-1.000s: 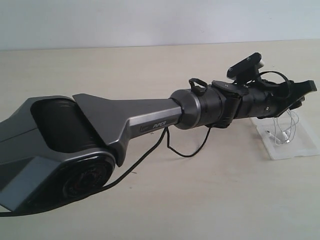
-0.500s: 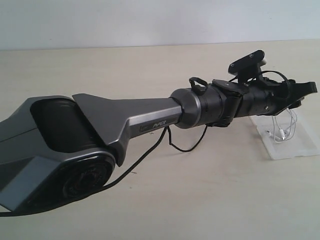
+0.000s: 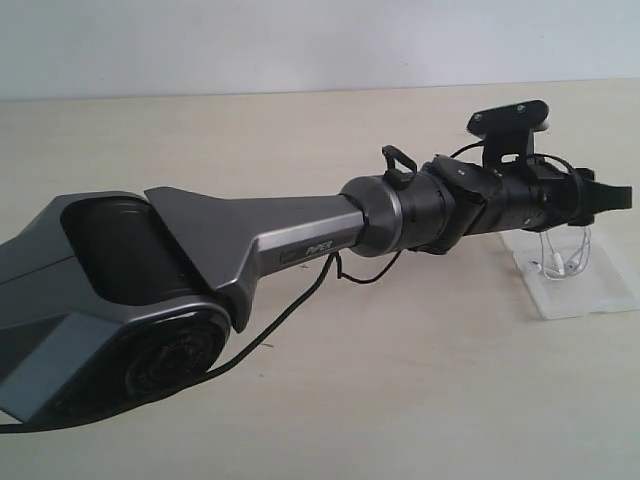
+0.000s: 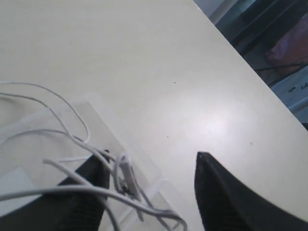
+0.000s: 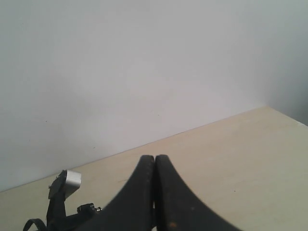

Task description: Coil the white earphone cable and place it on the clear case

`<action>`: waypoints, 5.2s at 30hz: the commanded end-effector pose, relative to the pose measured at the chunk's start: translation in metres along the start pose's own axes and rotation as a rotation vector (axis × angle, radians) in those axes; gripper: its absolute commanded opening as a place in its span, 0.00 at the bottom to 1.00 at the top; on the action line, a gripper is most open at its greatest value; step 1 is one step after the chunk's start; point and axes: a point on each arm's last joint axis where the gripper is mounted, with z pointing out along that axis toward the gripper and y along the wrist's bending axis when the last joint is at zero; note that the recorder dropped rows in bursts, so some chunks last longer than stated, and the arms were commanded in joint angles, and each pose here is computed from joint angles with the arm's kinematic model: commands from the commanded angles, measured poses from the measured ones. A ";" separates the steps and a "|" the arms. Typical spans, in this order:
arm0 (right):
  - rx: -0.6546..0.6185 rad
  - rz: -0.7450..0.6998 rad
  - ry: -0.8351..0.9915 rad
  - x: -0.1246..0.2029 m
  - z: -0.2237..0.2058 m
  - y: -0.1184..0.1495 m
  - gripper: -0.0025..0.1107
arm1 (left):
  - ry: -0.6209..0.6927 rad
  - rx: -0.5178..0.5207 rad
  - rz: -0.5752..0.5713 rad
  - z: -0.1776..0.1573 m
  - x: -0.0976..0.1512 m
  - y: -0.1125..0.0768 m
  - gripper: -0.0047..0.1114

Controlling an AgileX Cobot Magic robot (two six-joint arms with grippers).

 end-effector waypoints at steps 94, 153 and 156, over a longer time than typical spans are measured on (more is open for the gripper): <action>-0.019 -0.004 0.007 0.002 0.000 0.001 0.02 | 0.292 0.129 0.604 -0.014 0.003 -0.021 0.61; -0.022 -0.011 0.007 0.002 0.000 0.002 0.02 | 0.245 0.035 0.746 -0.020 -0.010 -0.039 0.61; -0.022 -0.011 0.007 0.002 0.000 0.002 0.02 | 0.306 0.025 0.761 -0.027 -0.018 -0.032 0.61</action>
